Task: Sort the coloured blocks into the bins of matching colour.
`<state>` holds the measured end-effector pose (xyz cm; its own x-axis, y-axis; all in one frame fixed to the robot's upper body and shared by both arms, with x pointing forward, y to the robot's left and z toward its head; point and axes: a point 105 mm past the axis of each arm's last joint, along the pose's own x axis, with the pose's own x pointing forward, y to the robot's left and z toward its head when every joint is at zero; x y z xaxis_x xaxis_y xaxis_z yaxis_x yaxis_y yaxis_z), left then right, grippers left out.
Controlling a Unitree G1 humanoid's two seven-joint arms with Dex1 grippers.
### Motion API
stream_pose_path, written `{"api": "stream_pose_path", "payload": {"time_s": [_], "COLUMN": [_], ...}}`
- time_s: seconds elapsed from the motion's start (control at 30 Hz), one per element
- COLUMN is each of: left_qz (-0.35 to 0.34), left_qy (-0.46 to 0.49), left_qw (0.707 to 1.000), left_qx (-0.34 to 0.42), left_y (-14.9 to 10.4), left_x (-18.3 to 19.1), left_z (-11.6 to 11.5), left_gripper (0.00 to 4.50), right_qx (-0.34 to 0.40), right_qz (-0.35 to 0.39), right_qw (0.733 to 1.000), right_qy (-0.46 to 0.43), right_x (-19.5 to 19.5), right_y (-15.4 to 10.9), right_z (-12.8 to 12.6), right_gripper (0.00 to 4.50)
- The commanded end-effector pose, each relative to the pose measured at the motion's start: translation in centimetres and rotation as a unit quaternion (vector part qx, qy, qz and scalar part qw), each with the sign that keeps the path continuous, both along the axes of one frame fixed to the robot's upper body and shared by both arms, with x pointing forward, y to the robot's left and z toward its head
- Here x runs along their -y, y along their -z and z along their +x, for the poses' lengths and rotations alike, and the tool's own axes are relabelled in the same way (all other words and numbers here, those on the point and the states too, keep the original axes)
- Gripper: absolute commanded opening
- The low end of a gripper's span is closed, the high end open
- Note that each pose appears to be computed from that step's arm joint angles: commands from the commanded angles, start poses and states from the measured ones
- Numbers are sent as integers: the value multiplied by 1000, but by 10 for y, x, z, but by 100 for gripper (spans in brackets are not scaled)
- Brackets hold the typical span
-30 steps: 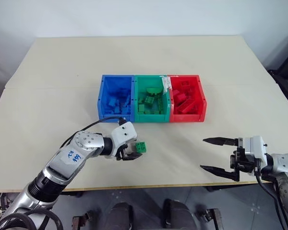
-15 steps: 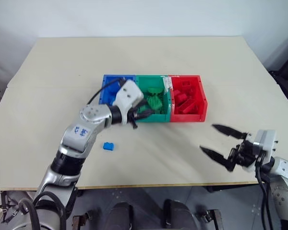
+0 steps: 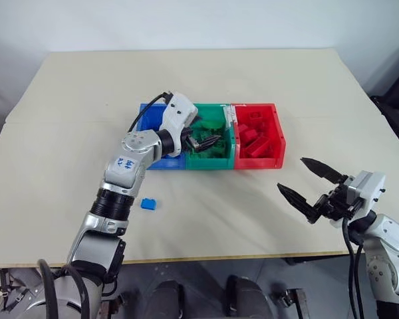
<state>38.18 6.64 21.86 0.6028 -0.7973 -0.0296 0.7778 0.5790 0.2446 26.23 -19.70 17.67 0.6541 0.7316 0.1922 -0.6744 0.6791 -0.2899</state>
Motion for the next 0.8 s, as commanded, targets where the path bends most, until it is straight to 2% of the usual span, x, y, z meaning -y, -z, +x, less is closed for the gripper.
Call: {"api": "stream_pose_path", "payload": {"time_s": [0.03,0.17,0.3,0.47,0.53,0.63,0.8], "left_qz": [-16,24,-10,27,42,50,85], "left_qy": [42,90,-9,-99,-112,-113,-55], "left_qw": [998,995,1000,994,992,991,994], "left_qx": [34,33,-6,-29,-48,-53,-31], "left_y": [-11,12,27,57,69,75,76], "left_x": [-31,-86,-151,-219,-231,-230,-202], "left_z": [-30,-83,-97,-140,-154,-162,-154], "left_gripper": [449,449,449,449,449,449,449], "right_qx": [-1,-41,-54,-56,-55,-52,-47], "right_qz": [-19,-43,-73,-122,-132,-136,-141], "right_qw": [998,988,976,956,951,948,949], "right_qy": [-62,-144,-199,-260,-273,-283,-280], "right_x": [-13,-27,-35,-44,-44,-44,-39], "right_y": [-6,3,9,20,24,26,22], "right_z": [-4,-5,-2,3,6,9,15], "right_gripper": [450,450,450,450,450,450,450]}}
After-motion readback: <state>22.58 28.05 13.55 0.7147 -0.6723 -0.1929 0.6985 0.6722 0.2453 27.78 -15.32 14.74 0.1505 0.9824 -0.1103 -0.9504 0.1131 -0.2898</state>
